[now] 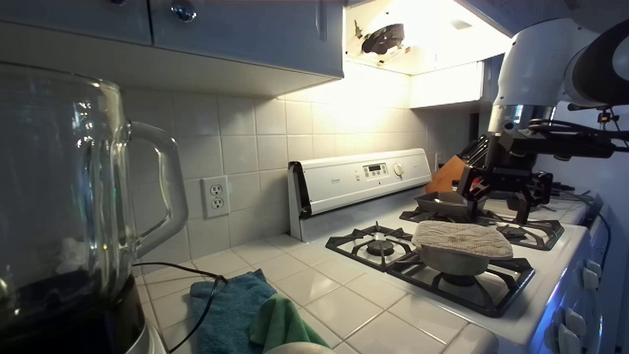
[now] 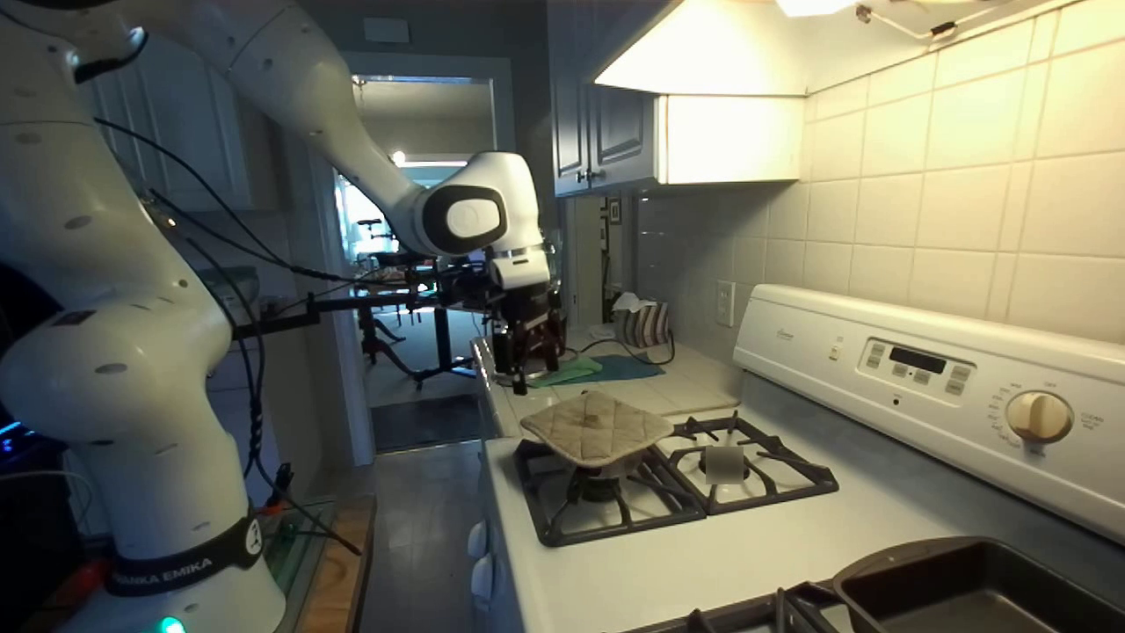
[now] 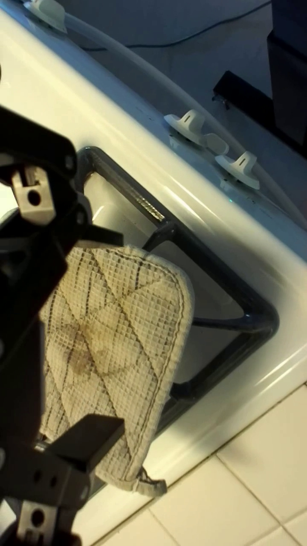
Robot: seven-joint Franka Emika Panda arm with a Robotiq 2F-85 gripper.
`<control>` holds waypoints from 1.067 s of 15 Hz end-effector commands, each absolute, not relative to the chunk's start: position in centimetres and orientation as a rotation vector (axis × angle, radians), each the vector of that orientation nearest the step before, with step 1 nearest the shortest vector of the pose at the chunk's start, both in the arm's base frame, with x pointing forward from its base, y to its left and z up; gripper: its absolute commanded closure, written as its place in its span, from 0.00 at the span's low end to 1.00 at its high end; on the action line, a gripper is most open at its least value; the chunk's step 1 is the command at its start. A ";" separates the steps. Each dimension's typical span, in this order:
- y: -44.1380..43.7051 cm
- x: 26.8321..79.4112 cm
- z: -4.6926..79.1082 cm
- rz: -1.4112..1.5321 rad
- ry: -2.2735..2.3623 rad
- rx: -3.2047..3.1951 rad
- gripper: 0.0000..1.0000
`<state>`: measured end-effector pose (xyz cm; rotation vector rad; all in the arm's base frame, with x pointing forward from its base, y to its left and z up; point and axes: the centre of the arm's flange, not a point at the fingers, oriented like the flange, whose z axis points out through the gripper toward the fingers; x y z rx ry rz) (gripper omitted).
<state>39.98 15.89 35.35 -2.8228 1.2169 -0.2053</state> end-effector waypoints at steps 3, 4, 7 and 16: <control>17.5 40.0 38.3 -0.283 1.118 -2.929 0.00; 17.8 40.1 38.7 -0.302 1.091 -2.956 0.00; 18.8 40.5 40.0 -0.354 1.008 -3.032 0.00; 21.4 40.5 43.0 -0.499 0.865 -3.116 0.00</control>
